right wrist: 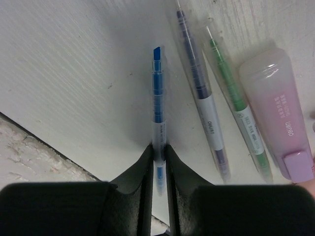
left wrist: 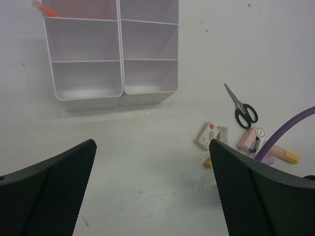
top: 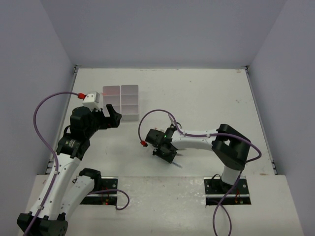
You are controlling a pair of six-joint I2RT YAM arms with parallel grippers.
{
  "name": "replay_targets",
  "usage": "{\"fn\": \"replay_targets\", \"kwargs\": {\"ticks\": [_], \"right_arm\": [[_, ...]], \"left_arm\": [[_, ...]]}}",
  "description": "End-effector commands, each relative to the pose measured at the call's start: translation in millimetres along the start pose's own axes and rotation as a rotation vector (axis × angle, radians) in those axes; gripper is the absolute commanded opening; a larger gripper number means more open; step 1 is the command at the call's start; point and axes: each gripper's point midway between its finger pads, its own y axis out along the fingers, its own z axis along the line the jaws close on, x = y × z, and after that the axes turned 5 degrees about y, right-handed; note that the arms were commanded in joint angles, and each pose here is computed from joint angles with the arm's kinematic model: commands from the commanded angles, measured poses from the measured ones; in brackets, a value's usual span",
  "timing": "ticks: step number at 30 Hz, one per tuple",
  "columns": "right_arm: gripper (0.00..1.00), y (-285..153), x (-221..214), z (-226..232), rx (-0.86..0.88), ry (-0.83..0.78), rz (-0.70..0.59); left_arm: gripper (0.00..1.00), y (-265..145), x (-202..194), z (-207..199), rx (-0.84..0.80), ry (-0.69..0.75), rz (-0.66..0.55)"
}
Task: Sort the stationery into containers
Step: Pick up the pen from the center of the board.
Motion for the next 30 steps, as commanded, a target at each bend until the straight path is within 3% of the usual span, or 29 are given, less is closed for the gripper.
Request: {"fn": "replay_targets", "kwargs": {"ticks": [1,6,21,26,30], "right_arm": [[0.09,0.7,6.9,8.8,0.034,-0.017,-0.018],[0.00,-12.2,11.3,14.6,0.056,-0.035,-0.050],[0.00,-64.9,11.7,11.1,0.059,-0.047,-0.238],[0.00,-94.9,14.3,-6.1,0.017,0.020,-0.395],[0.00,-143.0,22.1,-23.1,0.024,0.111,-0.611]], "left_arm": [[1.00,2.7,1.2,-0.5,-0.007,0.022,-0.013],[1.00,2.8,1.1,-0.3,-0.006,0.022,-0.012],[1.00,4.0,-1.8,-7.1,-0.036,0.031,0.000],[1.00,14.0,-16.7,-25.7,-0.110,0.073,0.077],[1.00,22.3,-33.5,-40.8,-0.134,0.110,0.162]]}}
